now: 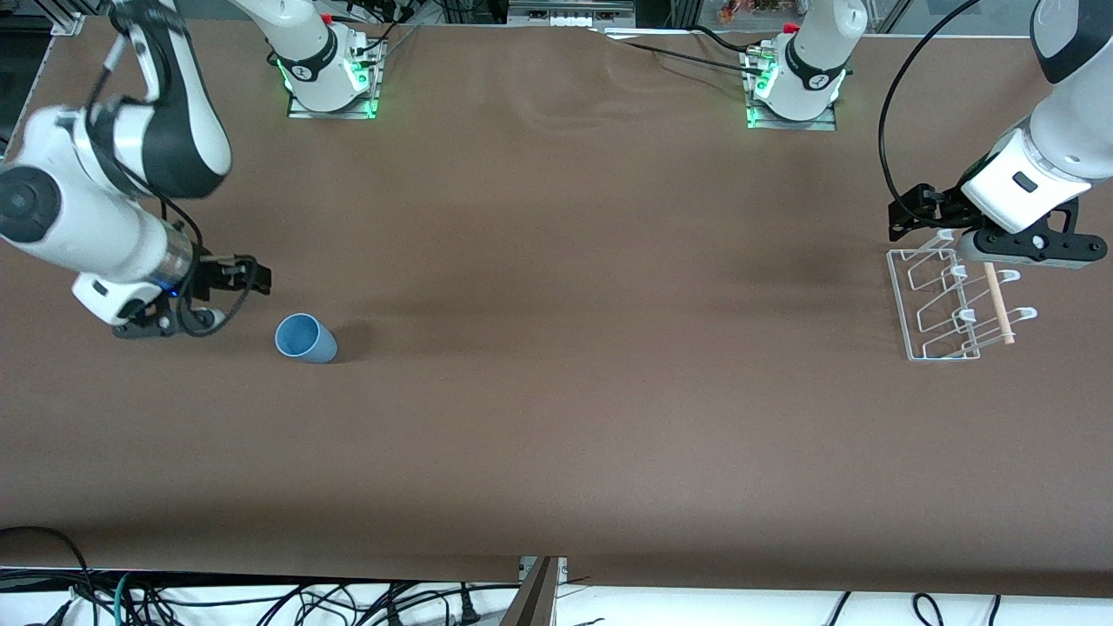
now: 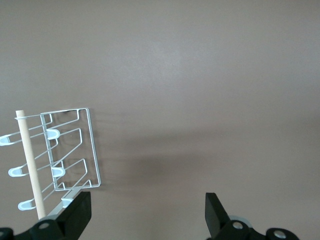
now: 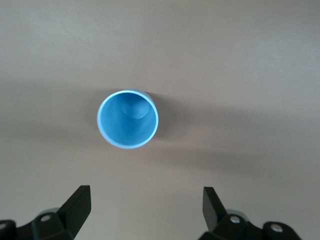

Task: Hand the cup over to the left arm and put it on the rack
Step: 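Lower the right gripper and grasp the light-blue cup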

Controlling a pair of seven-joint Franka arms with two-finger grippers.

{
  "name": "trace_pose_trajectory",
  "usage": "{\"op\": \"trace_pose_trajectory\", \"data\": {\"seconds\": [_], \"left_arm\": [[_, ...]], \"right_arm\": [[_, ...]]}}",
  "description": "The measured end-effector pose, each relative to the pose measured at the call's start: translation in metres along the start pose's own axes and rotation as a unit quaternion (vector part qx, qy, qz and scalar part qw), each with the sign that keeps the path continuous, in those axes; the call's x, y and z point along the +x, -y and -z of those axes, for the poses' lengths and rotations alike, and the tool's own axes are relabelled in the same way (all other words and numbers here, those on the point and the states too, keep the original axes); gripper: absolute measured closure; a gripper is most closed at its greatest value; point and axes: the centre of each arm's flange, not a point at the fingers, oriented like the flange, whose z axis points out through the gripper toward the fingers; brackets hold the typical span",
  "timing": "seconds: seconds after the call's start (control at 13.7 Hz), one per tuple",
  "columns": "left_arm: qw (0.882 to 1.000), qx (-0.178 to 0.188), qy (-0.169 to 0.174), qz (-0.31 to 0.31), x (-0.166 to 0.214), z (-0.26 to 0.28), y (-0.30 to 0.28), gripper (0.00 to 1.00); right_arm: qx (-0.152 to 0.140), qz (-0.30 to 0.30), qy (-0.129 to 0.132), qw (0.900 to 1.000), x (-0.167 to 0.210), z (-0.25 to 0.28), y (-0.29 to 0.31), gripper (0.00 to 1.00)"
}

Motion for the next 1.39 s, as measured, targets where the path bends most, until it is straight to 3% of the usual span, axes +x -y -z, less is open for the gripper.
{"op": "trace_pose_trajectory", "data": {"seconds": [0.37,0.8,1.39], "left_arm": [[1.000,0.000,0.000,0.000,0.000,0.000,0.000,0.00],[1.000,0.000,0.009,0.004,-0.002,-0.002,0.005,0.00],[1.000,0.000,0.009,0.003,-0.002,-0.002,0.004,0.00]], "right_arm": [[-0.002,0.009,0.030,1.000,0.022,-0.086,0.001,0.01],[-0.004,0.012,0.030,0.999,0.030,-0.112,0.004,0.04],[-0.005,0.007,0.038,0.999,0.047,-0.149,0.010,0.93]]}}
